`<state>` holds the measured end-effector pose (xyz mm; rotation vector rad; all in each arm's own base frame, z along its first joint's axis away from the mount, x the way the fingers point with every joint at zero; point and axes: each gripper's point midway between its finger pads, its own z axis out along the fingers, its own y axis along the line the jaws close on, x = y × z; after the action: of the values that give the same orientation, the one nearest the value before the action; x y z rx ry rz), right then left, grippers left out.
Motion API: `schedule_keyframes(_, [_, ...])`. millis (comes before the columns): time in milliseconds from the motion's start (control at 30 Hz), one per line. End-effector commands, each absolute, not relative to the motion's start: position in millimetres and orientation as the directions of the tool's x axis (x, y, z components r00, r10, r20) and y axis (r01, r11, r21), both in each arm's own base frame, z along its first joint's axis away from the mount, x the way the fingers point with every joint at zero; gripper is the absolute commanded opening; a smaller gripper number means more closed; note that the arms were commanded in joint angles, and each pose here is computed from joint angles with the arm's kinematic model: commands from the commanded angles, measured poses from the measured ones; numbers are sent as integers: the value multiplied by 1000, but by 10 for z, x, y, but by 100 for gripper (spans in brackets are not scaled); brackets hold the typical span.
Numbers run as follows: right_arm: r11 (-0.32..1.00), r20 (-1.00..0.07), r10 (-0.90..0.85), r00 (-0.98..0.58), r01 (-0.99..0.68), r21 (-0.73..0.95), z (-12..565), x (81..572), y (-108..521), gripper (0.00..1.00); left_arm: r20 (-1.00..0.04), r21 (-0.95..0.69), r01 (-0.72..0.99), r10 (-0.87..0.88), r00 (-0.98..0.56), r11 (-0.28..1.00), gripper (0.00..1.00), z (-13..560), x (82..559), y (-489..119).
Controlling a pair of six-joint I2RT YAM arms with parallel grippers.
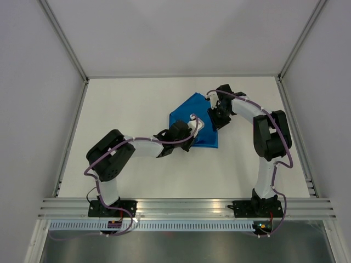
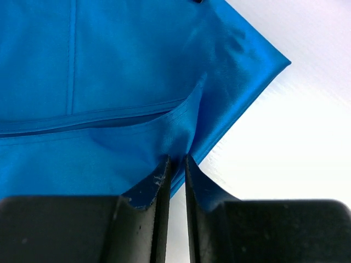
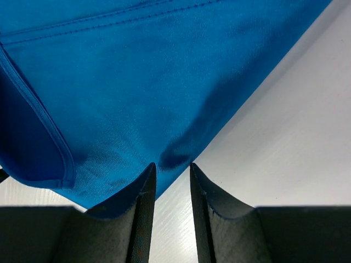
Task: Fold the napkin, place the utensils inside, and roll it up
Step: Fold the napkin
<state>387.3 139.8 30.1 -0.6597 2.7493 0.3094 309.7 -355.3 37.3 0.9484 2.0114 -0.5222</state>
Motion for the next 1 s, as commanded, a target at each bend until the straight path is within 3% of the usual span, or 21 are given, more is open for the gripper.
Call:
schedule_keyframes(0, [882, -330, -407, -852, -460, 99, 317, 3946, 1377, 37, -862, 3, 807, 411, -298, 591, 21, 548, 3164, -3754])
schedule_keyframes(433, [880, -322, -412, -853, -464, 101, 297, 3913, 1375, 37, -854, -60, 856, 418, -310, 513, 31, 476, 3045, -4035])
schedule_keyframes(533, [879, -323, -413, -851, -465, 102, 309, 3909, 1383, 36, -851, -48, 843, 420, -316, 535, 33, 437, 3094, -4054])
schedule_keyframes(733, [878, -323, -414, -851, -467, 105, 301, 3901, 1386, 37, -882, -10, 805, 374, -286, 593, 46, 560, 3172, -4021])
schedule_keyframes(967, [877, -326, -415, -849, -469, 104, 319, 3902, 1386, 36, -934, -3, 753, 268, -238, 658, 48, 1007, 3242, -3952])
